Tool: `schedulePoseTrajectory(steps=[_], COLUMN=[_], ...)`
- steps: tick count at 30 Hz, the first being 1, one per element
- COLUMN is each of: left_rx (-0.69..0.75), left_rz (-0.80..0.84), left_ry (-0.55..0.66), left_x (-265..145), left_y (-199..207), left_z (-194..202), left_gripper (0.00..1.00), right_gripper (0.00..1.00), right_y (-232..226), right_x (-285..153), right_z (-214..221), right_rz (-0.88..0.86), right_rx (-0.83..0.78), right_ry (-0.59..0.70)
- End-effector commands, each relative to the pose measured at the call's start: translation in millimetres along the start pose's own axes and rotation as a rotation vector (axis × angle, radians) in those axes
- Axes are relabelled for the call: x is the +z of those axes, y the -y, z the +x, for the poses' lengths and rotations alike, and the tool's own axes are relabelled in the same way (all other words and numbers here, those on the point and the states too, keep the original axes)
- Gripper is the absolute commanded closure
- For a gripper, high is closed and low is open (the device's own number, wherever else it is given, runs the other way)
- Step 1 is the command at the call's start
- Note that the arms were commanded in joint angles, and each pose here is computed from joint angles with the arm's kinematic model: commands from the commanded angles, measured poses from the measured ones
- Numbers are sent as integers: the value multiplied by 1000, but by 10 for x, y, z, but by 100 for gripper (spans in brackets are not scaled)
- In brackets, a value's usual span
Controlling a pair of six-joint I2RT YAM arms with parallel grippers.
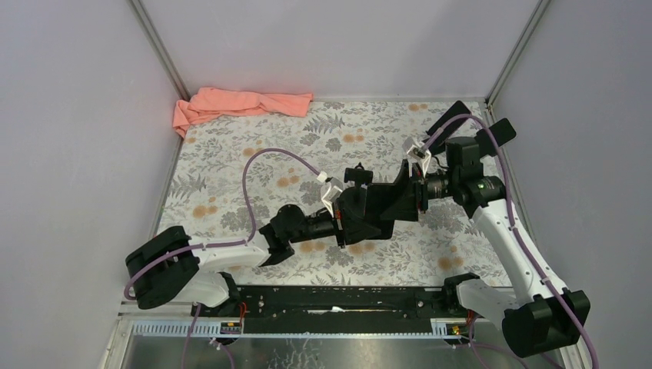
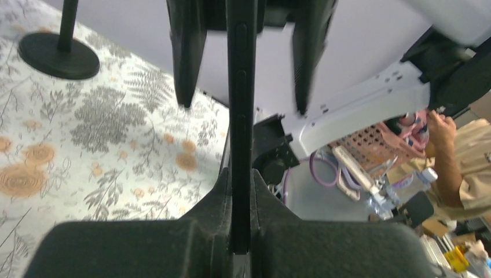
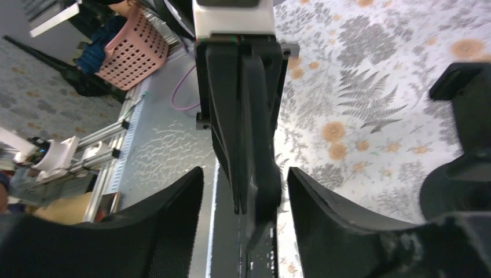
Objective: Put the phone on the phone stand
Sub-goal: Adjust the phone.
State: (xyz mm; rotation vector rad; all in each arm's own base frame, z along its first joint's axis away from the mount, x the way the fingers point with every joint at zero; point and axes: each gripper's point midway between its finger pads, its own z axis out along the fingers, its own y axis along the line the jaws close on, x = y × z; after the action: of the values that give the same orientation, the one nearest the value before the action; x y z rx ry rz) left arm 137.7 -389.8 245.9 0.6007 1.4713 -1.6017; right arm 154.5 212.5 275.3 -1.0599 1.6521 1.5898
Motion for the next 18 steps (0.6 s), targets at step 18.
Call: schedulePoseTrajectory(steps=[18], left_rx=[91], left_rz=[113], left_ry=[-151], left_x=[-154], left_y=[120], left_z=[-99], left_gripper=[100], right_gripper=[33], right_y=[-37], right_x=[182], right_z=[-96], right_rz=[23], right_rx=[-133], right_ry=[-271])
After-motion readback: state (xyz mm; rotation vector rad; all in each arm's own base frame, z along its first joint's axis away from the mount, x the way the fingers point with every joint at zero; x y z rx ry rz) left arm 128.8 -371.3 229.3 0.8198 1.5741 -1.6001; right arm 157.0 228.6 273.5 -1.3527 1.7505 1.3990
